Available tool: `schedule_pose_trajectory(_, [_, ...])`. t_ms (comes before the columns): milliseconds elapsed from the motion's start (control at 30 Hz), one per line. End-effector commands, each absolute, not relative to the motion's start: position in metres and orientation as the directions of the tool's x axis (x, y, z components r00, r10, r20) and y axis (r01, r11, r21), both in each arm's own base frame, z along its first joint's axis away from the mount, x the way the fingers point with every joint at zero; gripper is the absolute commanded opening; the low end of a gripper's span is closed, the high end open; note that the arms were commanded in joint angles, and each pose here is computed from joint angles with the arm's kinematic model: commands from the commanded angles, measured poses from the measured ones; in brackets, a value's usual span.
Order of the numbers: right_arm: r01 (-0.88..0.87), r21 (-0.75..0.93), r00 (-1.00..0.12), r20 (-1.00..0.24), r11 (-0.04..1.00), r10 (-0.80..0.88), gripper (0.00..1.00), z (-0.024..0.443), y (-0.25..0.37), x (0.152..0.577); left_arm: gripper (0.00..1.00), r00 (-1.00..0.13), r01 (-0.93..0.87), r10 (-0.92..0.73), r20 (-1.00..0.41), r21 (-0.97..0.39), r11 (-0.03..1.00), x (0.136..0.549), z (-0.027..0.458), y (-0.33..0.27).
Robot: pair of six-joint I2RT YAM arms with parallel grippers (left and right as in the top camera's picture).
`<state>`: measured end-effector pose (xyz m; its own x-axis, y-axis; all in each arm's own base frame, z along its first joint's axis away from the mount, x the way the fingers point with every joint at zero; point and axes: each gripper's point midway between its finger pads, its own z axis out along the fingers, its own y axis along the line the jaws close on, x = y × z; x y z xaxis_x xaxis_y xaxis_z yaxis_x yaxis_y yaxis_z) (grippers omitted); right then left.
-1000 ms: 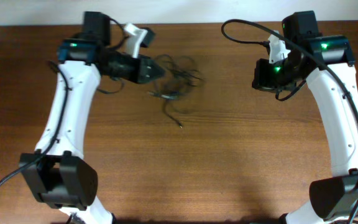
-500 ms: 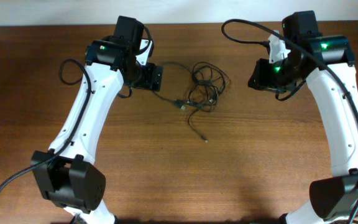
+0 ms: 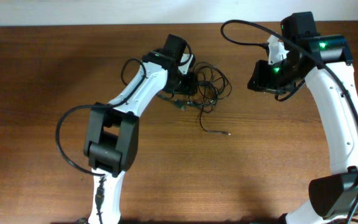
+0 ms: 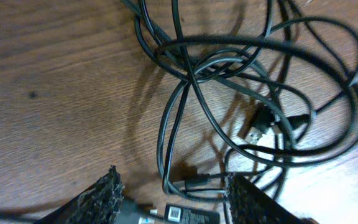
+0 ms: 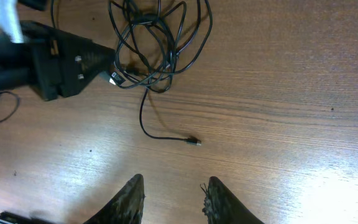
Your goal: Untangle cables
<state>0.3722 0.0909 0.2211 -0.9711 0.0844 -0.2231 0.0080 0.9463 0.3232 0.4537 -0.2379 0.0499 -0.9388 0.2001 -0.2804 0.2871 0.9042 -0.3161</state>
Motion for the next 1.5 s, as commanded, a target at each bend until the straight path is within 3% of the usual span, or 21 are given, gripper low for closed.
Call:
schedule_pose_trajectory(0, [0.005,0.315,-0.969,-0.233,0.949,0.082,0.34,0.222,0.089,0.375,0.53,-0.929,0.341,0.268,-0.256,-0.307,0.889,0.451,0.022,-0.240])
schedule_pose_trajectory(67, [0.005,0.315,-0.969,-0.232,0.949,0.082,0.34,0.222,0.089,0.375,0.43,-0.922,0.360,0.287,-0.261,-0.302,0.883,0.454,0.009,-0.242])
schedule_pose_trajectory(133, [0.005,0.315,-0.970,-0.231,0.949,0.082,0.34,0.222,0.089,0.375,0.23,-0.921,0.362,0.287,-0.264,-0.301,0.882,0.457,0.001,-0.242])
schedule_pose_trajectory(167, [0.005,0.316,-0.969,-0.231,0.949,0.082,0.34,0.222,0.089,0.375,0.00,-0.920,0.363,0.286,-0.269,-0.301,0.882,0.459,0.001,-0.242])
schedule_pose_trajectory(267, [-0.018,0.378,-0.968,-0.237,0.926,0.078,0.33,0.227,0.101,0.377,0.00,-0.917,0.364,0.273,-0.289,-0.335,0.869,0.463,0.019,-0.248])
schedule_pose_trajectory(333, [-0.032,0.404,-0.965,-0.250,0.914,0.077,0.33,0.230,0.106,0.380,0.00,-0.911,0.381,0.251,-0.328,-0.432,0.817,0.464,0.086,-0.254])
schedule_pose_trajectory(433, [-0.063,0.460,-0.960,-0.271,0.886,0.072,0.33,0.237,0.116,0.385,0.00,-0.878,0.413,0.226,-0.423,-0.428,0.804,0.449,0.194,-0.242])
schedule_pose_trajectory(600, [-0.180,0.533,-0.940,-0.341,0.827,0.016,0.33,0.252,0.153,0.391,0.00,-0.808,0.472,0.204,-0.553,-0.400,0.785,0.411,0.287,-0.228])
schedule_pose_trajectory(800, [-0.278,0.576,-0.915,-0.402,0.768,-0.030,0.34,0.265,0.184,0.393,0.00,-0.854,0.320,0.218,-0.473,-0.148,0.936,0.416,0.254,-0.174])
schedule_pose_trajectory(900, [-0.260,0.580,-0.923,-0.383,0.772,-0.024,0.44,0.261,0.187,0.393,0.00,-0.855,0.317,0.220,-0.470,-0.138,0.938,0.416,0.254,-0.174])
schedule_pose_trajectory(1033, [-0.228,0.610,-0.950,-0.310,0.759,-0.036,0.43,0.237,0.221,0.394,0.00,-0.873,0.262,0.159,-0.460,-0.168,0.951,0.415,0.253,-0.180])
schedule_pose_trajectory(1200, [-0.187,0.643,-0.951,-0.308,0.743,0.028,0.43,0.236,0.248,0.407,0.00,-0.874,0.262,0.163,-0.458,-0.161,0.952,0.413,0.252,-0.181])
schedule_pose_trajectory(1367, [-0.133,0.629,-0.957,-0.282,0.766,0.065,0.42,0.212,0.261,0.420,0.00,-0.871,0.353,0.172,-0.461,-0.342,0.871,0.404,0.263,-0.217])
schedule_pose_trajectory(1467, [-0.149,0.640,-0.951,-0.302,0.754,0.067,0.43,0.212,0.270,0.426,0.00,-0.871,0.425,0.187,-0.453,-0.509,0.748,0.389,0.279,-0.247])
